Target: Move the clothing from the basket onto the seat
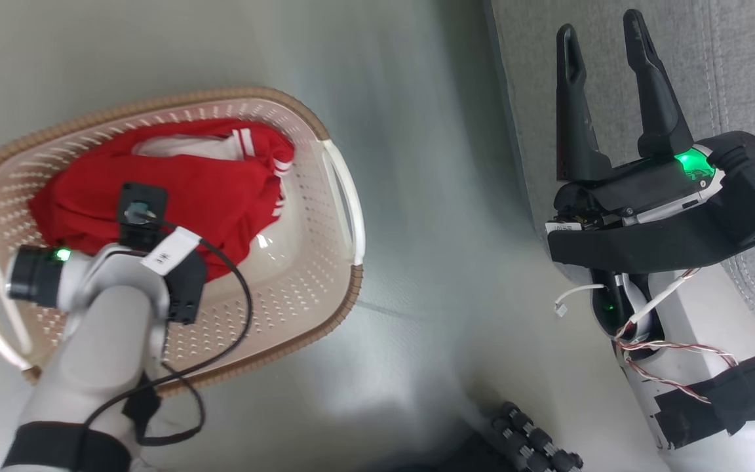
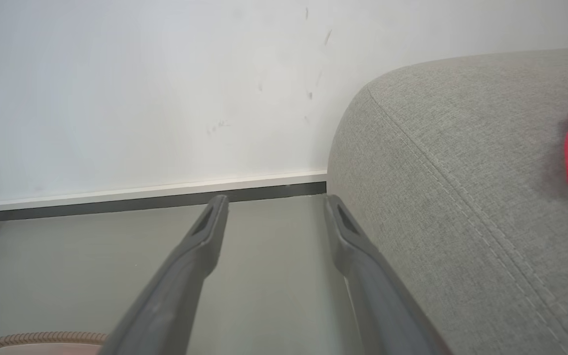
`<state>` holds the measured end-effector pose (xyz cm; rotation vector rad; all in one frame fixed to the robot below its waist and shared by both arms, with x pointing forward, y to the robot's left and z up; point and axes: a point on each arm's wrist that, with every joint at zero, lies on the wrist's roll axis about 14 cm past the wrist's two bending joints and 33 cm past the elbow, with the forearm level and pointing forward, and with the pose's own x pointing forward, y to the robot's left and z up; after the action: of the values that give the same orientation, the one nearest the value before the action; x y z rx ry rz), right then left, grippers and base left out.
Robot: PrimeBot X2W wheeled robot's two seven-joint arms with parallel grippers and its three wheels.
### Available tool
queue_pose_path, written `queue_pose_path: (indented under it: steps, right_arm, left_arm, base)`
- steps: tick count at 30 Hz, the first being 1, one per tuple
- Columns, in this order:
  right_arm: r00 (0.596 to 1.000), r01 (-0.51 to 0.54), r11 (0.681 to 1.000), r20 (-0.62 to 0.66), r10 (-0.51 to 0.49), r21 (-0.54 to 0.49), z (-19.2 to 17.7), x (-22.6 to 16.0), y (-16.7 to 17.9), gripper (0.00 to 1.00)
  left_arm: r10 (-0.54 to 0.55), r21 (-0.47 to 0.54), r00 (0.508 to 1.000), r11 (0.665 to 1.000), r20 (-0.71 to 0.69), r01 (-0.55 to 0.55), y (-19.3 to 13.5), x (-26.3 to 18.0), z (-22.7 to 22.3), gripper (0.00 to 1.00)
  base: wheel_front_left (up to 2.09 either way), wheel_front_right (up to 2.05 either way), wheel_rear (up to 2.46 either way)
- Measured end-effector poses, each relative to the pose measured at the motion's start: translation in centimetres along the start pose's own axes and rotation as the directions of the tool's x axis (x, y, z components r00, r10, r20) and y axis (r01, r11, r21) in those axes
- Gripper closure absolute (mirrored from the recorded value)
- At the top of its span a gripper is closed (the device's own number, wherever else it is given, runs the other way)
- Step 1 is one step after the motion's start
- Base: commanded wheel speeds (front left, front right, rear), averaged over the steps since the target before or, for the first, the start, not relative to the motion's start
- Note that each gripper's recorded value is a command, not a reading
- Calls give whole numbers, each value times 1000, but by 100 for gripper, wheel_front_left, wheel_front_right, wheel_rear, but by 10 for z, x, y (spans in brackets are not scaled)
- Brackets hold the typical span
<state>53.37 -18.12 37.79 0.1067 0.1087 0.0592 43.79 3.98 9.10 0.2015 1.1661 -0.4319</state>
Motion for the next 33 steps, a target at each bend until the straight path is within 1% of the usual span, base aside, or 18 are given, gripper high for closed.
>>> queue_pose_path:
  steps: [4, 7, 10, 16, 23, 24, 28, 33]
  right_arm:
    - [1000, -20, 1000, 13, 20, -20, 8, 0, 3, 0]
    - [999, -42, 998, 23, 43, -39, 15, -1, 8, 0]
    - [998, -59, 997, 34, 60, -47, 22, -3, 11, 0]
    - [994, -95, 994, 42, 97, -52, 33, -11, 23, 0]
    - [991, -121, 991, 47, 123, -52, 46, -27, 34, 0]
    - [990, -132, 990, 48, 134, -49, 49, -31, 38, 0]
    - [987, -148, 988, 49, 151, -45, 55, -42, 46, 0]
    - [984, -167, 985, 59, 169, -41, 65, -56, 56, 0]
  left_arm:
    - [-1, -40, 997, 999, 83, 5, -5, -13, 21, 100]
    - [5, -98, 989, 995, 150, 9, -8, -26, 37, 100]
    - [19, -123, 978, 992, 209, 7, -4, -40, 47, 100]
    - [62, -172, 939, 985, 338, -3, 8, -74, 68, 100]
    - [119, -201, 866, 979, 485, -22, 24, -120, 94, 100]
    - [134, -212, 842, 977, 522, -23, 28, -134, 101, 100]
    - [166, -246, 805, 969, 569, -26, 36, -160, 108, 100]
    - [194, -265, 739, 964, 645, -21, 42, -197, 125, 100]
  base:
    - [0, 0, 0]
    - [0, 0, 0]
    - [0, 0, 0]
    - [0, 0, 0]
    - [0, 0, 0]
    - [0, 0, 0]
    - [0, 0, 0]
    - [0, 0, 0]
